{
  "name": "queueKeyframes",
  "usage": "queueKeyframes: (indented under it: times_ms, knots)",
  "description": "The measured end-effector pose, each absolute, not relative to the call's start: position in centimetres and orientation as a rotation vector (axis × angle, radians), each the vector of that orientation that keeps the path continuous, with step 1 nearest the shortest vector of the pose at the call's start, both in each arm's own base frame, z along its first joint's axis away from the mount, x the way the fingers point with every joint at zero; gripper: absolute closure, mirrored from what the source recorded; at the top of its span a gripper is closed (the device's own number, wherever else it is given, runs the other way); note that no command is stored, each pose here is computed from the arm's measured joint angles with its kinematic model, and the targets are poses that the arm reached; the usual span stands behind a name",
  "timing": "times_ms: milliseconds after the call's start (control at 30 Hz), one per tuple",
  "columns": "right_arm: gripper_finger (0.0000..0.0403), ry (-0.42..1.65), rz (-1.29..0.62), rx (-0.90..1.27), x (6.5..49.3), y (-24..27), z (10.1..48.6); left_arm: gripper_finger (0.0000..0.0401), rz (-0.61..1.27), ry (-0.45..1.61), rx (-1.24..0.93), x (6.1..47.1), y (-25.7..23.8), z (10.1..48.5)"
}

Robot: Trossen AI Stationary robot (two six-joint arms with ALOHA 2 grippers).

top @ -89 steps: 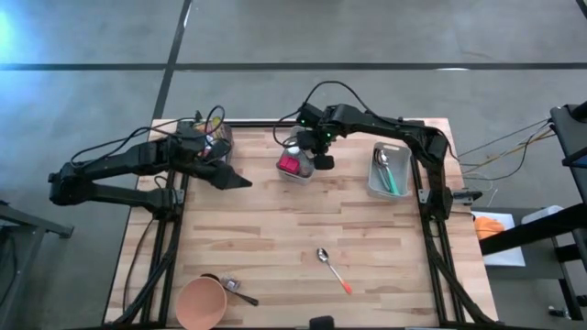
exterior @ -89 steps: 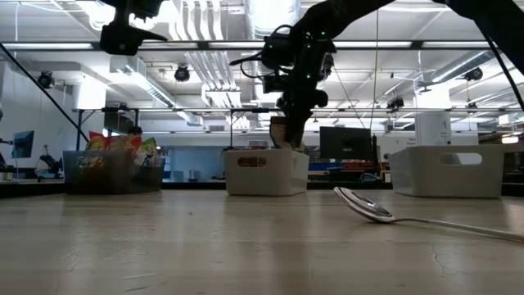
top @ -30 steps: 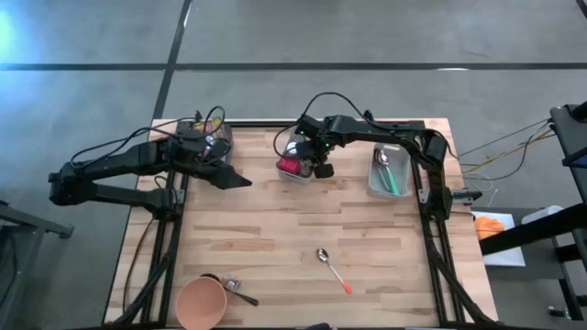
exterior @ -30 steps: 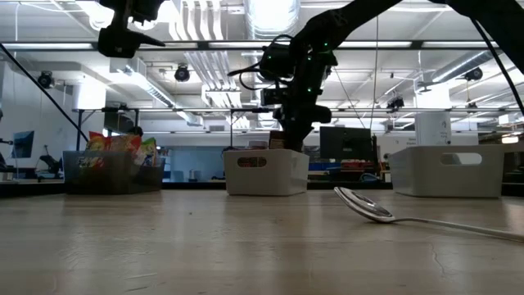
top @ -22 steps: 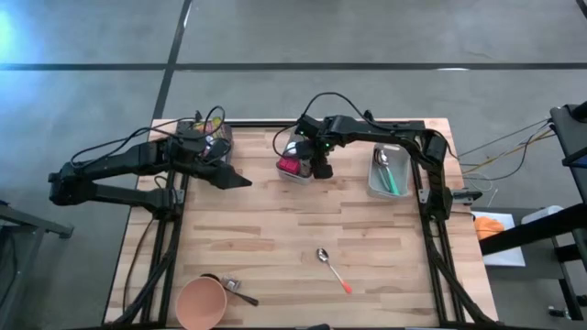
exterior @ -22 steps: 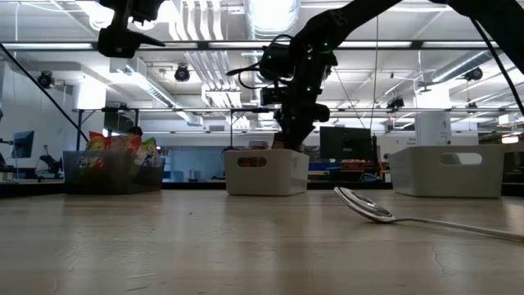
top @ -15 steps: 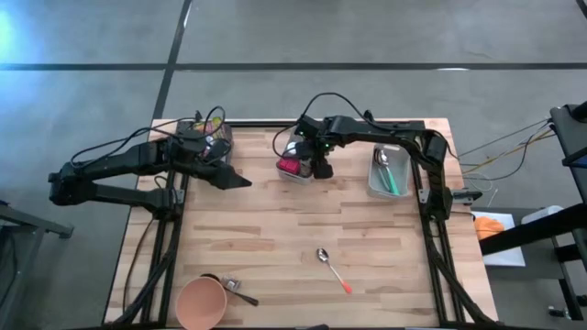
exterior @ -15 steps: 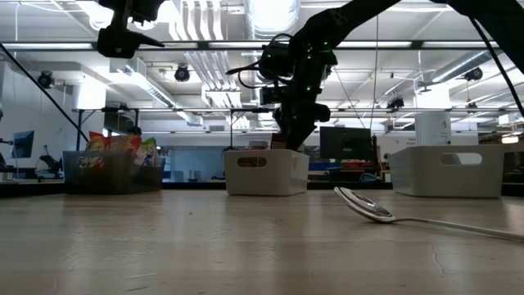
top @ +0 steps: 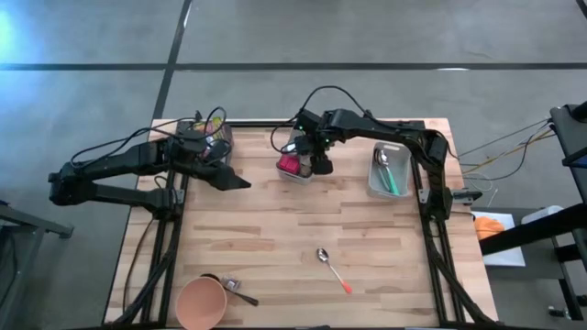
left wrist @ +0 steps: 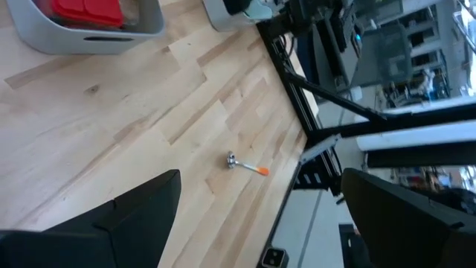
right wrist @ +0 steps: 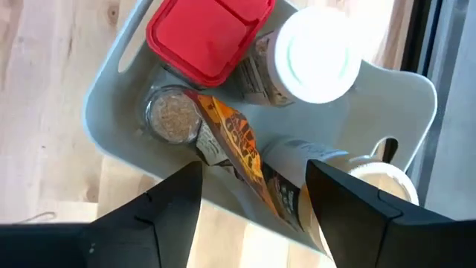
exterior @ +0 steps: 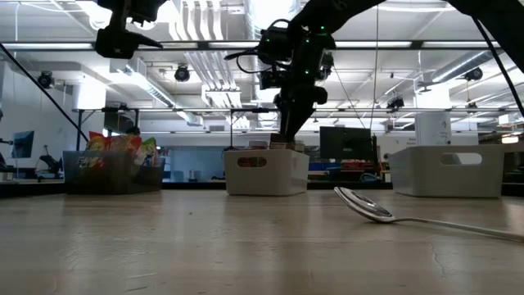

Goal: Pick & Place Food Item
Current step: Put the brown seasoning bottle into the left gray bin

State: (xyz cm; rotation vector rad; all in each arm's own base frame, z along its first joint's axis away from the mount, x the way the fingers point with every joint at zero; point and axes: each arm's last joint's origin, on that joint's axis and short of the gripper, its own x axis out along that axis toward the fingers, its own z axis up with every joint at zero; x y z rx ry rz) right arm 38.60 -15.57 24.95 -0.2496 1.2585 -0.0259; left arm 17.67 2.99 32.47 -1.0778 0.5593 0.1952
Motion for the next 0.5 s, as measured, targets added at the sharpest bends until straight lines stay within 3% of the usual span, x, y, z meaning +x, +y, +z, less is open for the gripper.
queueKeyframes:
  times_ms: [500]
  knots:
    - [0.0164,1.206,-0.008,-0.240,39.4,-11.6,28.8,0.0024,0.010,0.616,-0.911,17.7,2.3,32.5]
